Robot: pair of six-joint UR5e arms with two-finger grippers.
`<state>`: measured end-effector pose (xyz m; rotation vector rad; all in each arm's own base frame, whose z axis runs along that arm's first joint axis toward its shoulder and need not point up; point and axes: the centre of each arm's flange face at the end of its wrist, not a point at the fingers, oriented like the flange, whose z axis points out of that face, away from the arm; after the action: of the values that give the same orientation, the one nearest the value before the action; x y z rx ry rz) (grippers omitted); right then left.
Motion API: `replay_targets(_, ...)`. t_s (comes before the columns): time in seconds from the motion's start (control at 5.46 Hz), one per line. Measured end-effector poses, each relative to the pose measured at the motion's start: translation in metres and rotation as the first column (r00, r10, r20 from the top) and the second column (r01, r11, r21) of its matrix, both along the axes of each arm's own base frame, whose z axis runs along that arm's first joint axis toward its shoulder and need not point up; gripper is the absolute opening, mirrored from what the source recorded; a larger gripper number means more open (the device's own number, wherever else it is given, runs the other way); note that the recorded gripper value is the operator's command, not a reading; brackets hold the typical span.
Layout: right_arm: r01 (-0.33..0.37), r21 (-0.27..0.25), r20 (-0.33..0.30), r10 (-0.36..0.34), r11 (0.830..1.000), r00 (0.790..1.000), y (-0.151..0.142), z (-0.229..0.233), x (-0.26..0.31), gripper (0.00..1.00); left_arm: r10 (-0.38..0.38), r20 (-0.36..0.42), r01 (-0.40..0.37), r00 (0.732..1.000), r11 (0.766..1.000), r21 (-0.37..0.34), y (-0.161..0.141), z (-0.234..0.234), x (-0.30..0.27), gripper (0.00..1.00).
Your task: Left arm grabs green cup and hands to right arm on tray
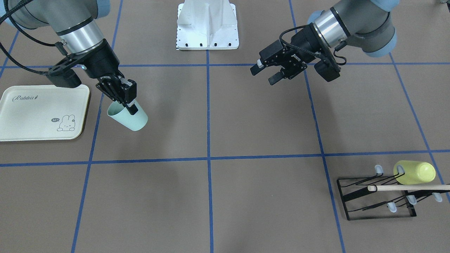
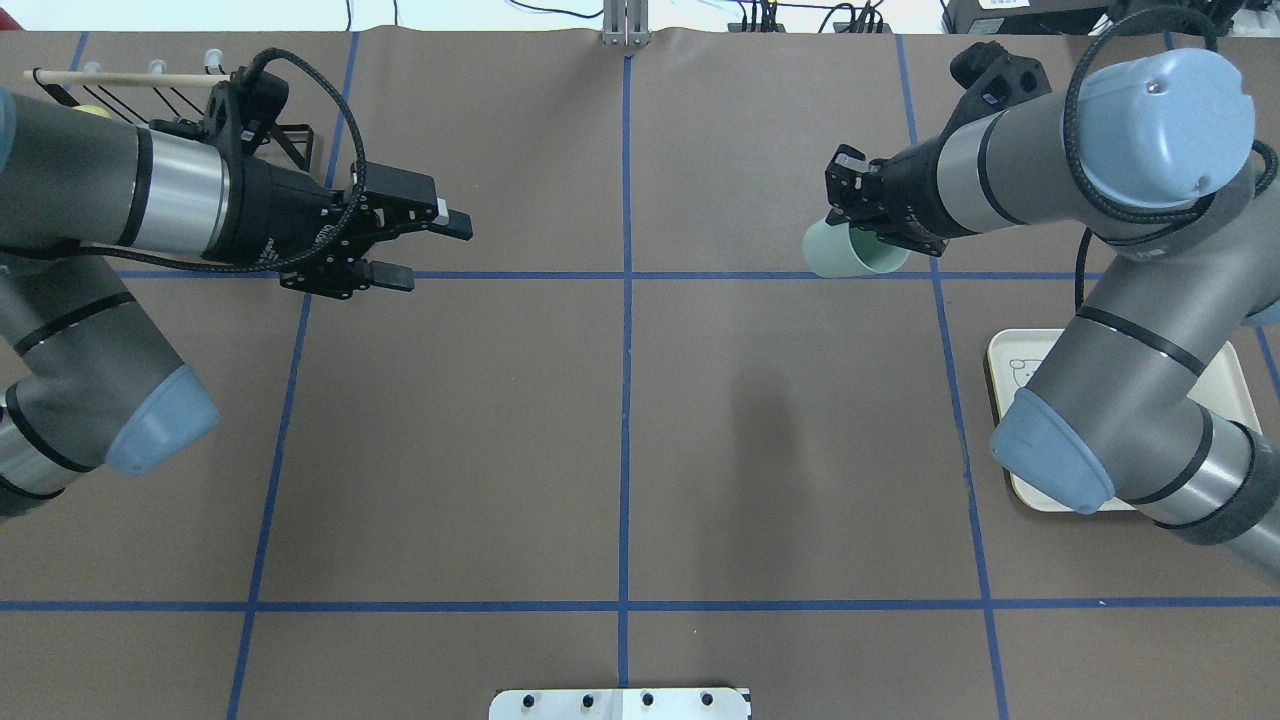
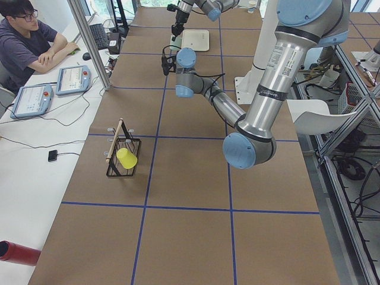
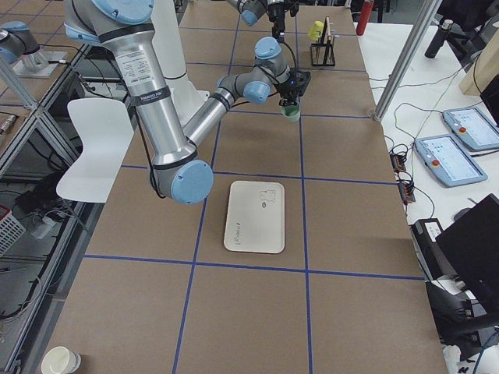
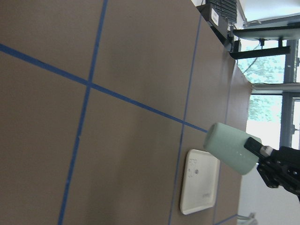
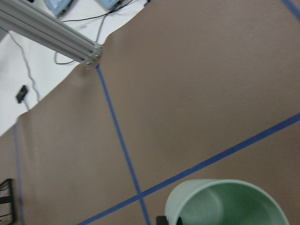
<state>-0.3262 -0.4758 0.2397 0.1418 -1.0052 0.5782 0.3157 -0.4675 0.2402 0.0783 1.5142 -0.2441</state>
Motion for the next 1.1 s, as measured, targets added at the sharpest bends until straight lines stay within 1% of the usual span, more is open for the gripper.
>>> replay_targets(0.18,0.075,-0.015,-0.162,-0.076,0.997,0.984,0.004,0.013,0.010,0.00,-0.017,0.148,0.007,0.989,0.998,0.063,-0.016,0.034,-0.019,1.00)
replay_targets(0.37,0.165,-0.033,-0.294,-0.168,0.986,0.941,0.011,0.026,0.023,0.00,-0.016,0.326,-0.029,0.945,0.991,0.132,-0.030,0.078,-0.048,1.00)
replay_targets(0.55,0.251,-0.054,-0.381,-0.252,0.966,0.889,0.025,0.050,0.039,0.00,0.000,0.492,-0.108,0.870,0.976,0.191,-0.042,0.122,-0.089,1.00)
replay_targets(0.73,0.322,-0.057,-0.428,-0.314,0.945,0.848,0.043,0.077,0.056,0.00,0.021,0.604,-0.191,0.797,0.957,0.218,-0.050,0.159,-0.132,1.00)
replay_targets(0.92,0.376,-0.027,-0.447,-0.348,0.926,0.824,0.058,0.105,0.070,0.00,0.048,0.688,-0.276,0.724,0.935,0.225,-0.056,0.195,-0.178,1.00)
replay_targets(1.1,0.412,0.021,-0.446,-0.361,0.911,0.819,0.071,0.141,0.084,0.00,0.070,0.748,-0.347,0.660,0.911,0.221,-0.062,0.224,-0.230,1.00)
